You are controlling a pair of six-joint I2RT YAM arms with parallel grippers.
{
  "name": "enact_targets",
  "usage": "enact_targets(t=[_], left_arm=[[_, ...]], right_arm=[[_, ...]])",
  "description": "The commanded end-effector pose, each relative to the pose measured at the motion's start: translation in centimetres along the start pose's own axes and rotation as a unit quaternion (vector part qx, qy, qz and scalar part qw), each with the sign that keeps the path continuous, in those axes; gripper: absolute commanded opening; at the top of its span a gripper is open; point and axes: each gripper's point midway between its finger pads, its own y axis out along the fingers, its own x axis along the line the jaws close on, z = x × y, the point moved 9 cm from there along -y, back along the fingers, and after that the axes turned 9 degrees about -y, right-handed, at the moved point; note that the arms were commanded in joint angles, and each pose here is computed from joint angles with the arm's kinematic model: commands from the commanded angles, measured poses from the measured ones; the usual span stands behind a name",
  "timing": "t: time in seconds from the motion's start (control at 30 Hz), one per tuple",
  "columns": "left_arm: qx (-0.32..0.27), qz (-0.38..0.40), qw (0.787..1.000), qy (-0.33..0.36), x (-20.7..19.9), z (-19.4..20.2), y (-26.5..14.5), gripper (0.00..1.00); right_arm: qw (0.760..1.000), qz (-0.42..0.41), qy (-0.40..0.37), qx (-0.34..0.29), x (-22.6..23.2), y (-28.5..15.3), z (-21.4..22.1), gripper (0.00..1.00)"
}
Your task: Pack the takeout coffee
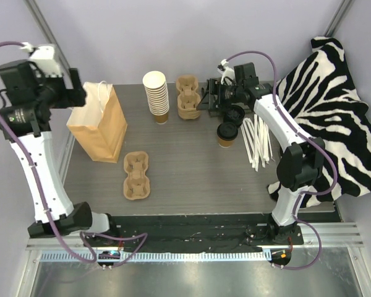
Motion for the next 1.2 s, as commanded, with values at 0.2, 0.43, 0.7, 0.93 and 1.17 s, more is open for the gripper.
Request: enact_targets(t=[0.2, 0.43, 0.7, 0.93, 1.17], left_arm=[[0.048, -0.113, 0.989, -0.077, 9.8, 2.7, 2.4, 1.00], [0.083, -0.108, 0.990, -0.044, 12.0, 5.9, 5.7, 0.95], [0.101, -0.049, 0.992, -0.051, 13.2, 6.5, 9.4, 0.85], [0.101, -0.025, 0.992, -0.078, 13.8, 6.4, 11.7, 0.74], [0.094, -0.013, 0.991, -0.095, 14.0, 6.3, 12.7, 0.38]], right_arm=[[0.999, -0.006, -0.035, -0.037, 2.0, -2.3, -1.4, 0.81], [0.999, -0.008, -0.034, -0.038, 2.1, -2.3, -1.4, 0.83], [0.999, -0.009, -0.029, -0.033, 1.7, -1.8, -1.4, 0.83], [0.999, -0.009, -0.026, -0.027, 1.5, -1.4, -1.2, 0.83], [0.999, -0.016, -0.025, -0.026, 1.5, -1.2, -1.3, 0.83]])
